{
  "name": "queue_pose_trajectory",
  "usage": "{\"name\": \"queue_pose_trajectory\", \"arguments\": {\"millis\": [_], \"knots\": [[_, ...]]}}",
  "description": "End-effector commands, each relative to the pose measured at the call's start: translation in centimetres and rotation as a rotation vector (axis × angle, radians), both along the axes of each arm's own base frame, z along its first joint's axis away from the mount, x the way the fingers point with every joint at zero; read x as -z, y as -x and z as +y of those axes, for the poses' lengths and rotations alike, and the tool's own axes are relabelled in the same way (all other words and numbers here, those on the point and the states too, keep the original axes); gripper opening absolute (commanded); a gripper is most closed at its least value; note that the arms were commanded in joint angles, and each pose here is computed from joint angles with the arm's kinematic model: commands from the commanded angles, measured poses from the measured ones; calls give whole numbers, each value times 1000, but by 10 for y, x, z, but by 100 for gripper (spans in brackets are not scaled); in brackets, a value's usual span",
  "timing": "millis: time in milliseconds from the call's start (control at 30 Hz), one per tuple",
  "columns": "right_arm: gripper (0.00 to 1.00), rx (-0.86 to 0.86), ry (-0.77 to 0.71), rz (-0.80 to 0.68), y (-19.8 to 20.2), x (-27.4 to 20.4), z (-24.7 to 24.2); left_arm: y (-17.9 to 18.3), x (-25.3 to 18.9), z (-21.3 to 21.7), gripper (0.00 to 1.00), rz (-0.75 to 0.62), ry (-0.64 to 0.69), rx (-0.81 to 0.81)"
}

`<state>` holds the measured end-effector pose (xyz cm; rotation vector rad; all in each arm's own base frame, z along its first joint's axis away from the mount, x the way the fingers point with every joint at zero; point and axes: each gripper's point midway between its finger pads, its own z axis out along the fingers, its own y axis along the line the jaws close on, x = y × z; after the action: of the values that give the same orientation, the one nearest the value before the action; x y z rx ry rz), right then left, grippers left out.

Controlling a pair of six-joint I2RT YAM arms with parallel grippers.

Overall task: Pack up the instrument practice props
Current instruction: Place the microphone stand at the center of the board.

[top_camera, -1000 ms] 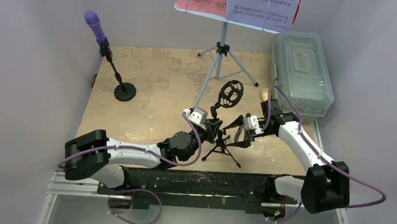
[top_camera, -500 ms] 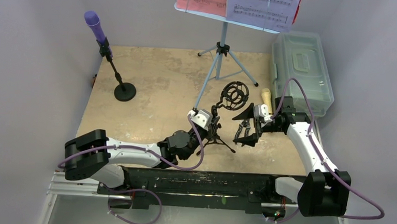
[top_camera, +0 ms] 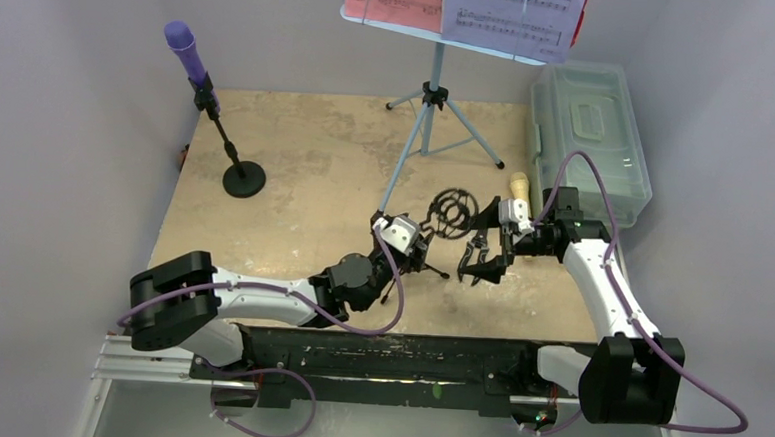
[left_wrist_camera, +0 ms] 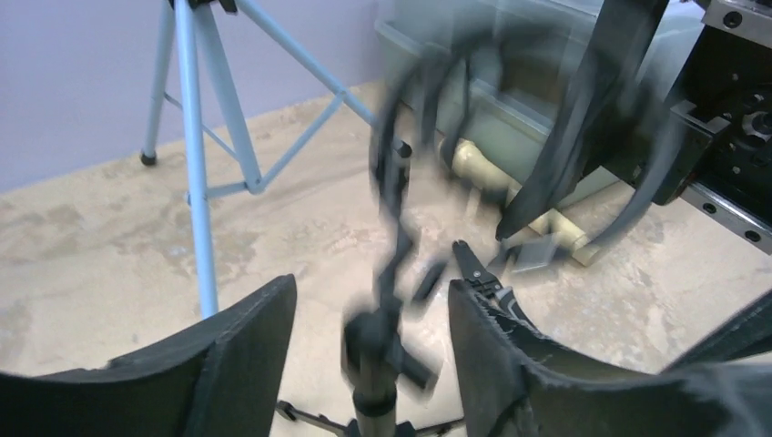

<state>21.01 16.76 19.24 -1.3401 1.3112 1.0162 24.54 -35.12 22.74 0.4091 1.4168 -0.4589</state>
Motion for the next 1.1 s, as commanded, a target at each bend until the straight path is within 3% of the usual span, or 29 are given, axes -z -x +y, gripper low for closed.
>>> {"name": "queue_pose_trajectory", "arguments": {"millis": [0, 100, 333, 667, 933, 1067], "knots": [[94, 20, 13, -46, -9, -10, -3, 4, -4, 7, 70, 56, 46, 2], [94, 26, 20, -42, -10, -8, -4, 9, 0, 12, 80, 95, 29, 11], [94, 40, 39, -27, -13, -1, -6, 29, 19, 28, 84, 126, -26, 112], [95, 57, 57, -4, -17, 7, -8, 40, 36, 35, 83, 134, -22, 207], [95, 39, 28, 19, -12, 9, -5, 35, 42, 24, 75, 149, 72, 202], [95, 25, 15, 29, -9, 8, 1, 36, 53, 21, 73, 170, 59, 206]]}}
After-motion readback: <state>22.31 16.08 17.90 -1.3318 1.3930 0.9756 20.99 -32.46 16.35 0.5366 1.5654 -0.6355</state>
